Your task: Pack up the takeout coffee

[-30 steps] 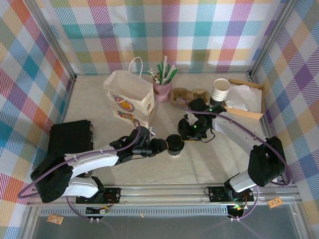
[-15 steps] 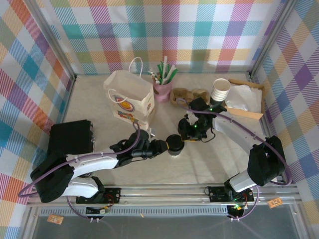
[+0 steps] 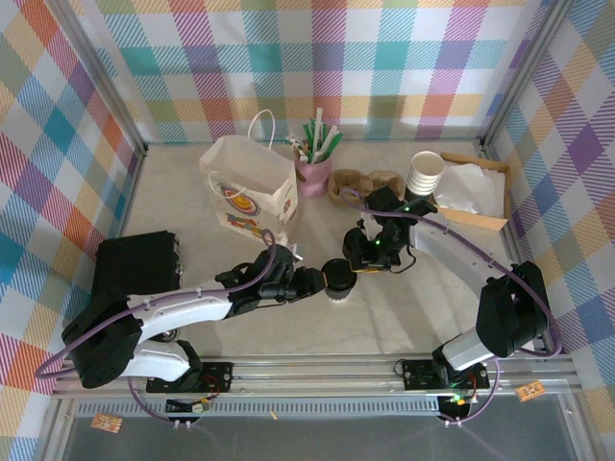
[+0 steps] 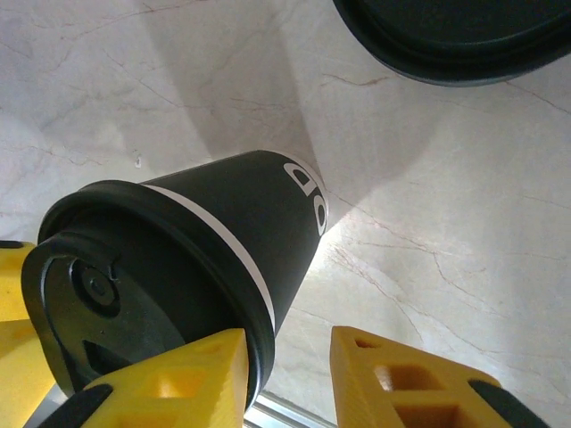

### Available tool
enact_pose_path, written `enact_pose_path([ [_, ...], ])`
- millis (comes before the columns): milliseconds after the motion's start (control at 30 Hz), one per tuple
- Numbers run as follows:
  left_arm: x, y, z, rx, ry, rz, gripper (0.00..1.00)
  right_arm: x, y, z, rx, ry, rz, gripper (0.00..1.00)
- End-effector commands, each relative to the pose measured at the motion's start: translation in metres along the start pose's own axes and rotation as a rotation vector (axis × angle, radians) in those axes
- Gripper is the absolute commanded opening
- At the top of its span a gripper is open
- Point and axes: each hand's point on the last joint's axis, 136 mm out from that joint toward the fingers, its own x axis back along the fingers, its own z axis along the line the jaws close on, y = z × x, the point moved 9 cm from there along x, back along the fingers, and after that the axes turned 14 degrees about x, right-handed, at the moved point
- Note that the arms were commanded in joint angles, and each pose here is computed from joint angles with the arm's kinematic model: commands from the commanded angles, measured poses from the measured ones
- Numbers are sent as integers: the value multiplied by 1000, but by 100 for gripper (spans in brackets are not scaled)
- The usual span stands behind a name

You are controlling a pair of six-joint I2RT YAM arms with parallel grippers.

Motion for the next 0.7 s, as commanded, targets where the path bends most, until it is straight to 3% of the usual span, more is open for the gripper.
enact_pose_path([
  [0,1,-8,7,-103,159,52,32,13,7,11,31,28,-17,32],
  [667,5,-2,-27,-131,85,52,34,48,6,25,120,40,-95,37],
])
